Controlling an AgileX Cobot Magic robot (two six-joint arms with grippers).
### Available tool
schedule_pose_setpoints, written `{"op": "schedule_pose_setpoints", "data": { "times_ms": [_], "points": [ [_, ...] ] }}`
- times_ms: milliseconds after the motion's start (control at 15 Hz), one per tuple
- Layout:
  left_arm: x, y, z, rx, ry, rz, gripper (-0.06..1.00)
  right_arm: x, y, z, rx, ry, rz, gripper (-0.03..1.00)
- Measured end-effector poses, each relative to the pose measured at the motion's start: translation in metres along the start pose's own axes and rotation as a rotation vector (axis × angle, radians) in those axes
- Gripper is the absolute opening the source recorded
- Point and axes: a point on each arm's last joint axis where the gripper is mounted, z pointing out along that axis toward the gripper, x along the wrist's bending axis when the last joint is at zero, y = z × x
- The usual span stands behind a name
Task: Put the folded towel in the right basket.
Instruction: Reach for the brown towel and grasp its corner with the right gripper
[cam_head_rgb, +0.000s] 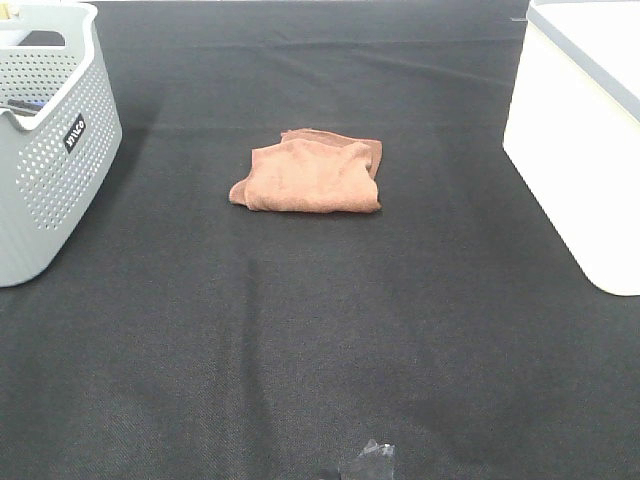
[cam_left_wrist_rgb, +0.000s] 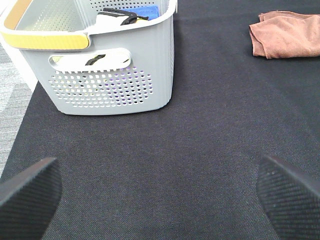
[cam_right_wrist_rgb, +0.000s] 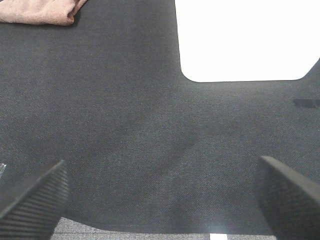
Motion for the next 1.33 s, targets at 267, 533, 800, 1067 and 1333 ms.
{"op": "schedule_pose_setpoints", "data": {
  "times_ms": [267, 533, 800, 1067, 1333],
  "points": [
    [0.0, 0.0, 0.0, 0.0, 0.0, 0.0, 0.99, 0.0, 0.0, 0.0, 0.0, 0.0, 0.0, 0.97],
    [0.0, 0.0, 0.0, 0.0, 0.0, 0.0, 0.99, 0.0, 0.0, 0.0, 0.0, 0.0, 0.0, 0.97],
    [0.0, 0.0, 0.0, 0.0, 0.0, 0.0, 0.99, 0.0, 0.007, 0.003, 0.069, 0.004, 0.001, 0.97],
    [0.0, 0.0, 0.0, 0.0, 0.0, 0.0, 0.99, 0.004, 0.096, 0.028, 0.352, 0.125, 0.055, 0.97],
    [0.0, 0.0, 0.0, 0.0, 0.0, 0.0, 0.99, 0.015, 0.186, 0.092, 0.453, 0.32, 0.084, 0.97]
  ]
}}
